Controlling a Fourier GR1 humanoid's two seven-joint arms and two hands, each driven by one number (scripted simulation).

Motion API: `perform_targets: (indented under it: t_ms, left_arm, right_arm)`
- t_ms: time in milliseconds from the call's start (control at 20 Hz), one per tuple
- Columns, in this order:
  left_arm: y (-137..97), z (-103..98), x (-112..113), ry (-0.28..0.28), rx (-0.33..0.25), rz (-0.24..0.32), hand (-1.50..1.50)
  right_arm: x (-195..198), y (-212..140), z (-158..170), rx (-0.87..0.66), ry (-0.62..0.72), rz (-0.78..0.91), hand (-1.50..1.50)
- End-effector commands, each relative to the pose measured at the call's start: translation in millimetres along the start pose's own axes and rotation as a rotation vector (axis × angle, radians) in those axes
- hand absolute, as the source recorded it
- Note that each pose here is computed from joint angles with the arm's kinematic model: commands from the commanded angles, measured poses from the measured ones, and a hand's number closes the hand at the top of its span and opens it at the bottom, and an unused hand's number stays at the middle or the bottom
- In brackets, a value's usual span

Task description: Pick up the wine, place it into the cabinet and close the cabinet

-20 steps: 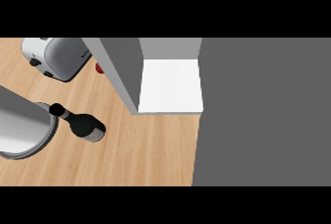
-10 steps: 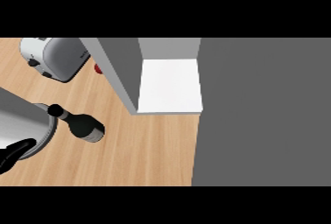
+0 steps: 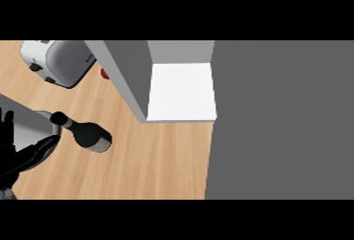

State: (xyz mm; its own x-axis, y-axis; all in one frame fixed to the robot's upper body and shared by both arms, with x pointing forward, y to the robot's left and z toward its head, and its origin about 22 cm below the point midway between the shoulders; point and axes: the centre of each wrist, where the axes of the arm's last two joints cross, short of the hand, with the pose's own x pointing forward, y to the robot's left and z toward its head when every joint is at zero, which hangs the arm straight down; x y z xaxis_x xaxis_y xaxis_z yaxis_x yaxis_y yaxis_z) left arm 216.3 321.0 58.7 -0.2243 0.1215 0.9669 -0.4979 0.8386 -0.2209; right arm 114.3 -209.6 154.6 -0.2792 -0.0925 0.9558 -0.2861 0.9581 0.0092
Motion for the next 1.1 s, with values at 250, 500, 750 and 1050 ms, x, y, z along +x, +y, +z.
perform_targets:
  t_ms: [250,500,750,1050]
  left_arm:
    - [27,-4,-67,0.065,0.025,-0.034,-1.50]
    - [33,5,-91,0.108,-0.003,-0.017,-1.50]
    - [45,-7,-119,0.138,-0.038,0.041,-1.50]
    - [50,-5,-147,0.159,-0.090,0.101,-1.50]
  right_arm:
    - [20,-3,17,0.037,-0.051,-0.067,-1.50]
    - [25,-7,14,0.051,-0.049,-0.063,-1.50]
    - [13,-6,12,0.037,-0.056,-0.068,-1.50]
    - [19,-6,22,0.038,-0.049,-0.063,-1.50]
